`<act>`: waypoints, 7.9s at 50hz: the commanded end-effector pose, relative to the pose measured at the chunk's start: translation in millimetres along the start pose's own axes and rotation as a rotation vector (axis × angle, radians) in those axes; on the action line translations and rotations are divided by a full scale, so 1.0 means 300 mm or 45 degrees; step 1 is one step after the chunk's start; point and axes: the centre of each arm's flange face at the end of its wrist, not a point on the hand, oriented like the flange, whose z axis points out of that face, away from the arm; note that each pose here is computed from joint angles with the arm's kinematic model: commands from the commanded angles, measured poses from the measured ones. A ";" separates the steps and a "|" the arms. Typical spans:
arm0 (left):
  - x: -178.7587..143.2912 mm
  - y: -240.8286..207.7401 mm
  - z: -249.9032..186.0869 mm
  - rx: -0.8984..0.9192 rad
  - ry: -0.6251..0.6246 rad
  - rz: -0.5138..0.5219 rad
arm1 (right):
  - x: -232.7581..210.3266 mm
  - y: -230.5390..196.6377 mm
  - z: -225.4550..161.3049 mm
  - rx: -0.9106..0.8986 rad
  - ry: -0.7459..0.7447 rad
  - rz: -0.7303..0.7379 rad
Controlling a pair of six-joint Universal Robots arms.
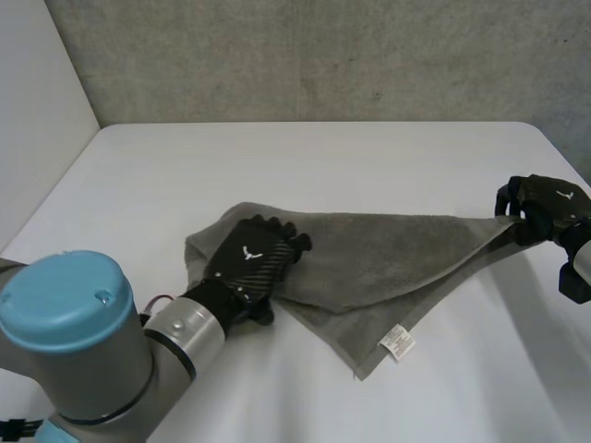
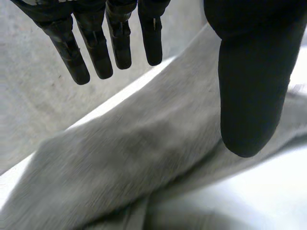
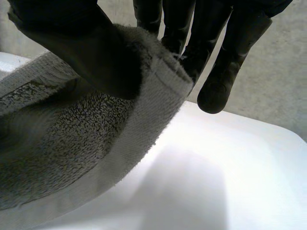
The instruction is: Fold the laundry
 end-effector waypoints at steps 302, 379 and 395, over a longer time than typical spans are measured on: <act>-0.914 -0.477 0.308 0.805 -0.906 -0.047 | -0.353 -0.684 0.220 0.613 0.077 -0.920; -0.746 -0.219 0.273 0.088 -0.610 0.205 | -0.227 -0.355 0.197 -0.207 -0.033 -1.220; -0.870 -0.717 0.141 0.911 -0.916 0.012 | -0.331 -0.876 0.061 0.675 0.186 -0.893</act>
